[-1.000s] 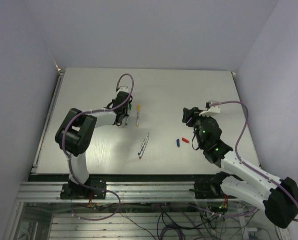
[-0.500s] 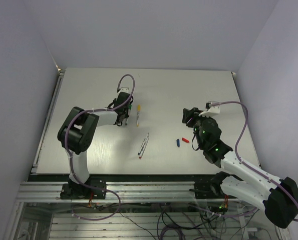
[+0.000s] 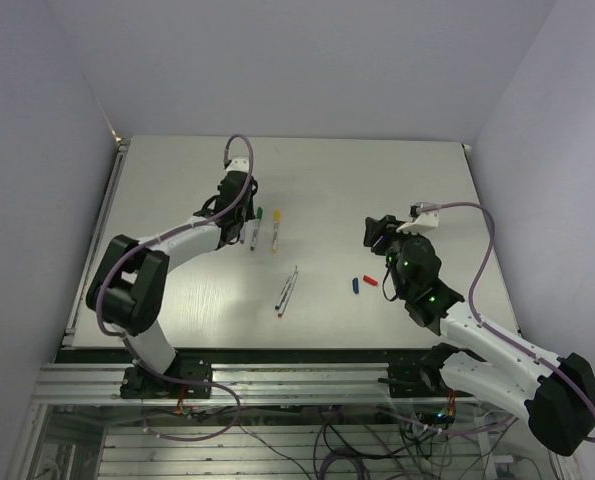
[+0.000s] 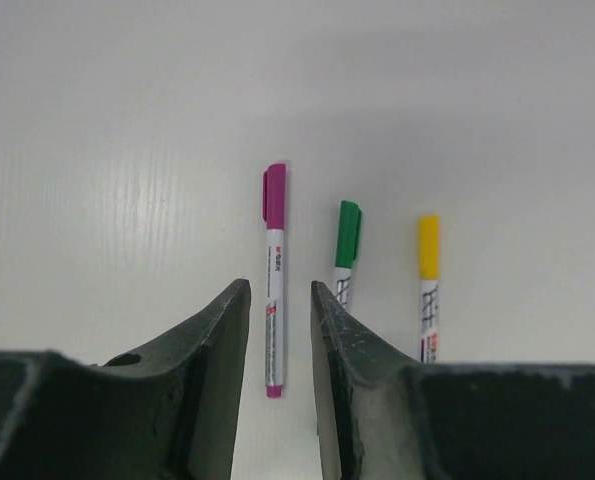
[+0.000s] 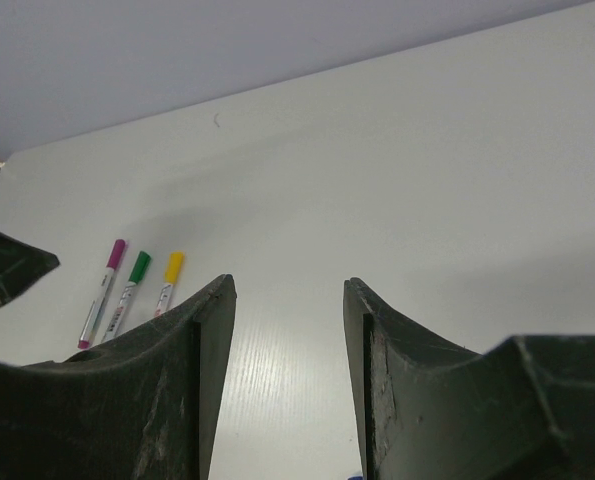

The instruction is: Insert the pens into the pen caps

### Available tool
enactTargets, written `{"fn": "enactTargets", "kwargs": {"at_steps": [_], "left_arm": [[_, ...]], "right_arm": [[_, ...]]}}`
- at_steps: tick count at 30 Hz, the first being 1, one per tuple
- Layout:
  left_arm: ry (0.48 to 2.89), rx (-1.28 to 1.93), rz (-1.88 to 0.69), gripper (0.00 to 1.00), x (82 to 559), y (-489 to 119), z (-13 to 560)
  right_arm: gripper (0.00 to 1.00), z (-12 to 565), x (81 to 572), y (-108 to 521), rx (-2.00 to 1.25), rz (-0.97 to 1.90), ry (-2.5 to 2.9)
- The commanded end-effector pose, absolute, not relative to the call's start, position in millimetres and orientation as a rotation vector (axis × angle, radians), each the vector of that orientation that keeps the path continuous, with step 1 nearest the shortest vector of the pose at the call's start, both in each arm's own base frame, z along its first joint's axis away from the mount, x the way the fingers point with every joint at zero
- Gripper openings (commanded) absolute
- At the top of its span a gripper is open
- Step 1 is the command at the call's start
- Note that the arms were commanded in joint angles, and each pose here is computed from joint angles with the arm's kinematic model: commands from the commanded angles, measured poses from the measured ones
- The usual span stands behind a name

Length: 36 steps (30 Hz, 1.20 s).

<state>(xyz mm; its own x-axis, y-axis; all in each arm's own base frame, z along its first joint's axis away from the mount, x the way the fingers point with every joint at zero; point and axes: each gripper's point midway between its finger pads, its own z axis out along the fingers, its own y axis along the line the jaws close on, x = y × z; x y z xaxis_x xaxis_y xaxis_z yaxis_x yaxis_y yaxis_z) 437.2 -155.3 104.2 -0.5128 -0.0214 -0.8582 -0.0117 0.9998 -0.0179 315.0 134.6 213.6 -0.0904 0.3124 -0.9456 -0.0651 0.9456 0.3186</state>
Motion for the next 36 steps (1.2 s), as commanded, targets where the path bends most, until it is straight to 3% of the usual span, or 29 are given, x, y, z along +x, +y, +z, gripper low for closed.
{"fn": "enactTargets", "kwargs": {"at_steps": [1,20,36], "left_arm": [[2.114,0.003,-0.113,0.4,419.1,-162.4,111.3],[2.26,0.446,-0.35,0.4,279.0,-270.5,58.3],[2.316,0.55,-0.246,0.4,246.3,-264.0,33.4]], "right_arm": [[0.47,203.5,314.6,128.8,0.225,0.284,1.668],[0.47,148.5,301.0,118.5,0.235,0.185,1.869],[0.47,129.5,293.6,119.1,0.245,0.207,1.907]]}}
